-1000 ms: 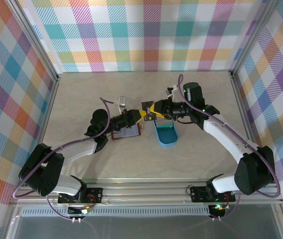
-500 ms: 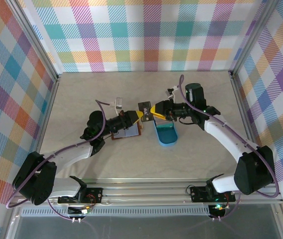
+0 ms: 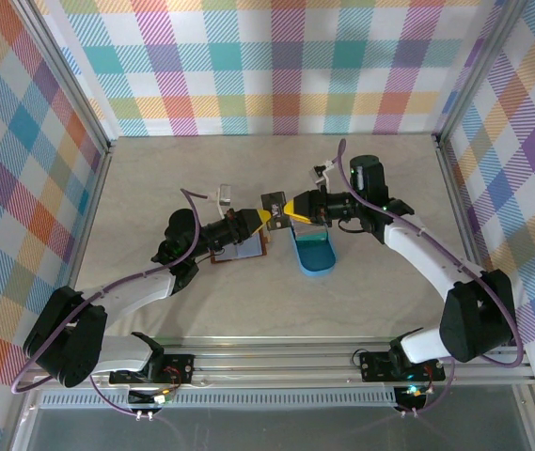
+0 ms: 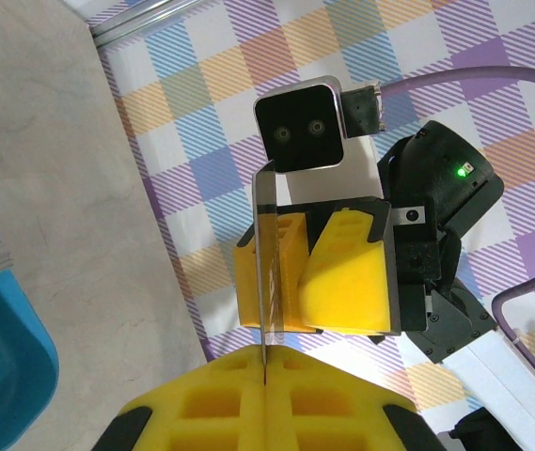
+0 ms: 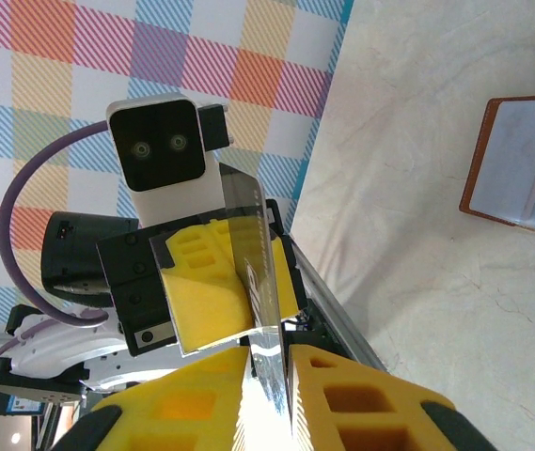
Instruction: Put the credit cards into the card holder
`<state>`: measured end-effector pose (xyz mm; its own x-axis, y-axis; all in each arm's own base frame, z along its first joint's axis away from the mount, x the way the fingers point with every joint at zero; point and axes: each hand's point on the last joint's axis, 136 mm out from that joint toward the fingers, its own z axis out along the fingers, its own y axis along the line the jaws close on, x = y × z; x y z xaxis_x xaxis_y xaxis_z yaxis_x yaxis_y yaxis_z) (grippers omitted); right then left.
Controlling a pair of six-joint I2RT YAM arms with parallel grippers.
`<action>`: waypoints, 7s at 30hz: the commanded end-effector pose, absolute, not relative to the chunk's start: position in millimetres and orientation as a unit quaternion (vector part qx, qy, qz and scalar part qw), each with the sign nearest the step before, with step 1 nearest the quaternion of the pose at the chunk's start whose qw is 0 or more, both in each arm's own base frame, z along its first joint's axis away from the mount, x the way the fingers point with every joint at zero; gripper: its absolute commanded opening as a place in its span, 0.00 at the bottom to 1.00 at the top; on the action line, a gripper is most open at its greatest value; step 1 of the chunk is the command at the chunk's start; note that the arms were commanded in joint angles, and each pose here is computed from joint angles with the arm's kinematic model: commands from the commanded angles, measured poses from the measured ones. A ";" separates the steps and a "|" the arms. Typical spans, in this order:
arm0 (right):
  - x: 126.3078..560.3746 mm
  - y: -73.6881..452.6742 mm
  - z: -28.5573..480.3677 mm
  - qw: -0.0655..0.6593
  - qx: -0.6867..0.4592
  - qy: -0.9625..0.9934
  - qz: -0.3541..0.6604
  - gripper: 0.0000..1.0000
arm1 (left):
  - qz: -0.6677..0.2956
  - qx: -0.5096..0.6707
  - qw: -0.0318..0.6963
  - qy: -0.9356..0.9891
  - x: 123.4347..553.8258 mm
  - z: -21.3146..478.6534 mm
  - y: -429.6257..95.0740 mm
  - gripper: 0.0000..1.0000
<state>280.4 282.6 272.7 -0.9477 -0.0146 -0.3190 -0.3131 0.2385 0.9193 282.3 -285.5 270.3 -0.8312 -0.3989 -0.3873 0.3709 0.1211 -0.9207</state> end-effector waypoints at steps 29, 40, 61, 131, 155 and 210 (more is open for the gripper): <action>285.3 271.6 248.7 0.149 -0.098 0.799 0.574 0.00 | -0.604 -0.099 0.300 0.731 293.1 251.7 -230.2 0.52; 290.9 282.4 203.0 0.180 -0.082 0.828 0.525 0.00 | -0.495 -0.155 0.302 0.800 276.2 191.2 -152.5 0.92; 288.9 341.8 158.3 0.195 -0.116 0.874 0.430 0.00 | -0.437 -0.192 0.228 0.849 300.9 126.2 -125.1 0.94; 327.6 407.1 63.3 0.123 -0.059 0.907 0.398 0.00 | -0.396 -0.169 0.168 0.887 334.9 45.4 -132.2 0.52; 327.0 411.5 57.6 0.110 -0.050 0.901 0.417 0.00 | -0.392 -0.169 0.165 0.889 336.0 42.7 -134.7 0.51; 310.8 404.6 28.4 0.059 -0.027 0.930 0.363 0.00 | -0.391 -0.167 0.154 0.892 339.1 37.0 -142.1 0.51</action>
